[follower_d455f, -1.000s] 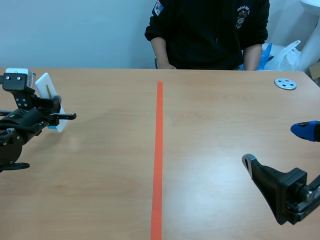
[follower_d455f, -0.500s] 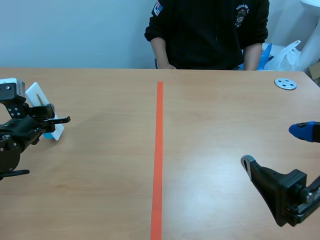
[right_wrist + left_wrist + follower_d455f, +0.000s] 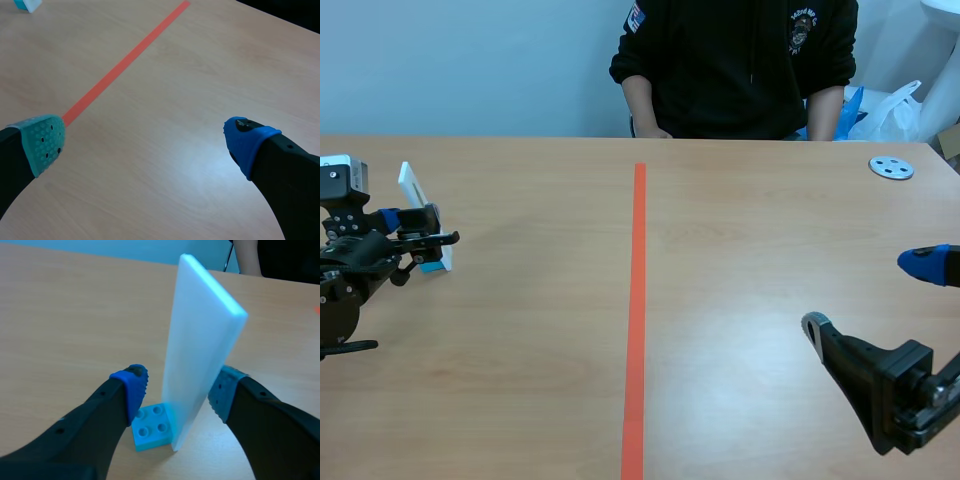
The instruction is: Sort the leaf by its shape. The table is split by an orange tape line. A compound leaf with several leaflets goes to the left side, a simple leaf with one blade goes to the right side. Return to the home posture when a red brick is placed on the table.
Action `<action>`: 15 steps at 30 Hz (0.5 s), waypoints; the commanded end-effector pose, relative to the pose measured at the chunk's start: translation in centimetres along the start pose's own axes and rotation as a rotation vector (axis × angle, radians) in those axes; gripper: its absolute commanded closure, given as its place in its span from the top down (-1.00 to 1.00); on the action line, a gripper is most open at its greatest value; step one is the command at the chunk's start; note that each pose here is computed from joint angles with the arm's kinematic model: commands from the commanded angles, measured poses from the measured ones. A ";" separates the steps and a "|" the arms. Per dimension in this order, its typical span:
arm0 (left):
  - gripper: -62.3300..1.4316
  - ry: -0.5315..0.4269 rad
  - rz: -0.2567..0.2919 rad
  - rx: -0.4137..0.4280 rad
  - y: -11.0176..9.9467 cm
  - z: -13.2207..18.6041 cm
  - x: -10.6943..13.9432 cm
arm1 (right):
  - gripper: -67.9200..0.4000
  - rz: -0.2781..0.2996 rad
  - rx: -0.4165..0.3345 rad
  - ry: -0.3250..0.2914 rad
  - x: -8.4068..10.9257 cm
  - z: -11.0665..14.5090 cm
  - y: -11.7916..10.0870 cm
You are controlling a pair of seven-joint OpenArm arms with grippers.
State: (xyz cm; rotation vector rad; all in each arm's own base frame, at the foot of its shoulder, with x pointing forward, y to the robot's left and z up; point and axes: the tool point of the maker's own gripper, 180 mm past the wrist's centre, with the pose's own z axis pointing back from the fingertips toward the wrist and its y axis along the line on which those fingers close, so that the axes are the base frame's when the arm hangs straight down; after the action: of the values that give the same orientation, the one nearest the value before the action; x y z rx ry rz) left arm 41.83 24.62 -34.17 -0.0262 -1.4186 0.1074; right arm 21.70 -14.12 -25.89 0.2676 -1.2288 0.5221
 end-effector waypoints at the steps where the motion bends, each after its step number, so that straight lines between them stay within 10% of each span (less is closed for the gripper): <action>1: 0.15 -0.082 -0.014 -0.008 0.4 -0.7 2.9 | 1.00 0.008 -0.004 -0.043 1.3 -0.1 -0.2; 8: 0.76 -0.136 -0.049 -0.049 0.2 -0.2 5.3 | 1.00 0.008 -0.004 -0.043 1.3 -0.1 -0.2; 15: 0.79 -0.213 -0.100 -0.132 -1.5 1.5 8.8 | 1.00 0.009 -0.004 -0.043 1.3 -0.1 -0.2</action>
State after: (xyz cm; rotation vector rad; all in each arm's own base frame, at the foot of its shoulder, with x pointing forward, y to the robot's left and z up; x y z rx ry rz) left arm 41.50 23.34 -26.92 -0.0615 -1.5899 -0.0672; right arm 21.70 -14.12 -25.89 0.2680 -1.2287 0.5215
